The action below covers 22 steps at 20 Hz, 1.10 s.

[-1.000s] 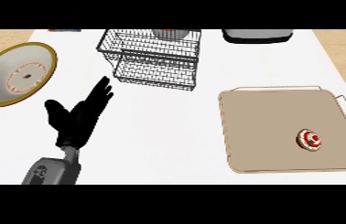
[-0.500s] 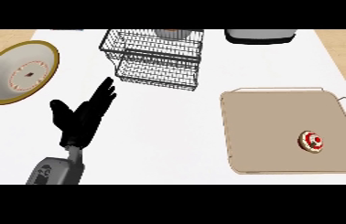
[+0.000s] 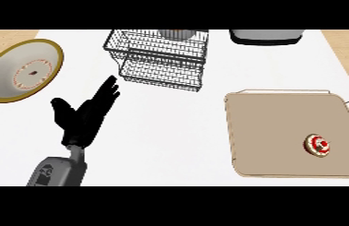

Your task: Pick the cupcake from the tray and place it in the tiered basket

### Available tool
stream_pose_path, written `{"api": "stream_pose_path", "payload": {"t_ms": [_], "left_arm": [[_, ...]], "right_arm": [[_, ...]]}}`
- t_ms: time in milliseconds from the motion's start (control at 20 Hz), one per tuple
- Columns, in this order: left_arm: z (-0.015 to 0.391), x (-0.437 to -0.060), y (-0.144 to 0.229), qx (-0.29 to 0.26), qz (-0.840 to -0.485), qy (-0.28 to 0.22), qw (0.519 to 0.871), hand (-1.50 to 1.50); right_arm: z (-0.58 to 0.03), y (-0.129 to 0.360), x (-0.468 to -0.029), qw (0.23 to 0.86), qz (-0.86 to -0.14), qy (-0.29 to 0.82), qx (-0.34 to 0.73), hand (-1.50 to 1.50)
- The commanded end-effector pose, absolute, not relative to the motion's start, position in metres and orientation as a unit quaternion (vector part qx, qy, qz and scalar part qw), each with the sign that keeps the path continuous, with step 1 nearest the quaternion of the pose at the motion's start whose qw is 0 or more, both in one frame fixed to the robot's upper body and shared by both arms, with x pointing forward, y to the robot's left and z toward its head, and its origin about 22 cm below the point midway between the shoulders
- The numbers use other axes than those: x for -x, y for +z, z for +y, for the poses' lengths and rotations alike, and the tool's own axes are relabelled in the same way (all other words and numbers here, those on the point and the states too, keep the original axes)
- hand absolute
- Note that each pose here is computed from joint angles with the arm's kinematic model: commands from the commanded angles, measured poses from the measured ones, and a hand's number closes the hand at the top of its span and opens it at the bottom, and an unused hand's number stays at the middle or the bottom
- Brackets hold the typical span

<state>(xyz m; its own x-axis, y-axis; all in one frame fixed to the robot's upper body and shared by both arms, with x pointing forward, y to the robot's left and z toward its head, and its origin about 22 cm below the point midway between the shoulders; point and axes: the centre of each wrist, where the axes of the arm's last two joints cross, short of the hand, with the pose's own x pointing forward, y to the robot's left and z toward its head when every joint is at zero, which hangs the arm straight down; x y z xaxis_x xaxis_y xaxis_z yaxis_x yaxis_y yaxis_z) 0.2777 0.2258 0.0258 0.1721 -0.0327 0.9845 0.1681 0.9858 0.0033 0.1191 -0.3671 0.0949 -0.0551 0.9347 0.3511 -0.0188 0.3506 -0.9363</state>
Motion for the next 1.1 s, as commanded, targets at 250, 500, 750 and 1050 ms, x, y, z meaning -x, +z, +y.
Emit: {"api": "stream_pose_path", "payload": {"t_ms": [250, 500, 750, 1050], "left_arm": [[0.226, -0.282, 0.022, 0.049, -0.634, -0.063, 0.769, 0.0], [0.233, -0.275, 0.041, 0.045, -0.64, -0.064, 0.764, 0.0], [0.215, -0.289, 0.017, 0.059, -0.636, -0.068, 0.767, 0.0], [0.228, -0.285, 0.04, 0.05, -0.636, -0.063, 0.767, 0.0]], "right_arm": [[-0.366, 0.043, -0.113, 0.6, -0.559, 0.432, 0.375, -1.5], [-0.362, 0.032, -0.139, 0.594, -0.549, 0.42, 0.413, -1.5], [-0.373, 0.036, -0.136, 0.59, -0.549, 0.413, 0.425, -1.5], [-0.383, 0.031, -0.139, 0.588, -0.557, 0.402, 0.427, -1.5]]}}
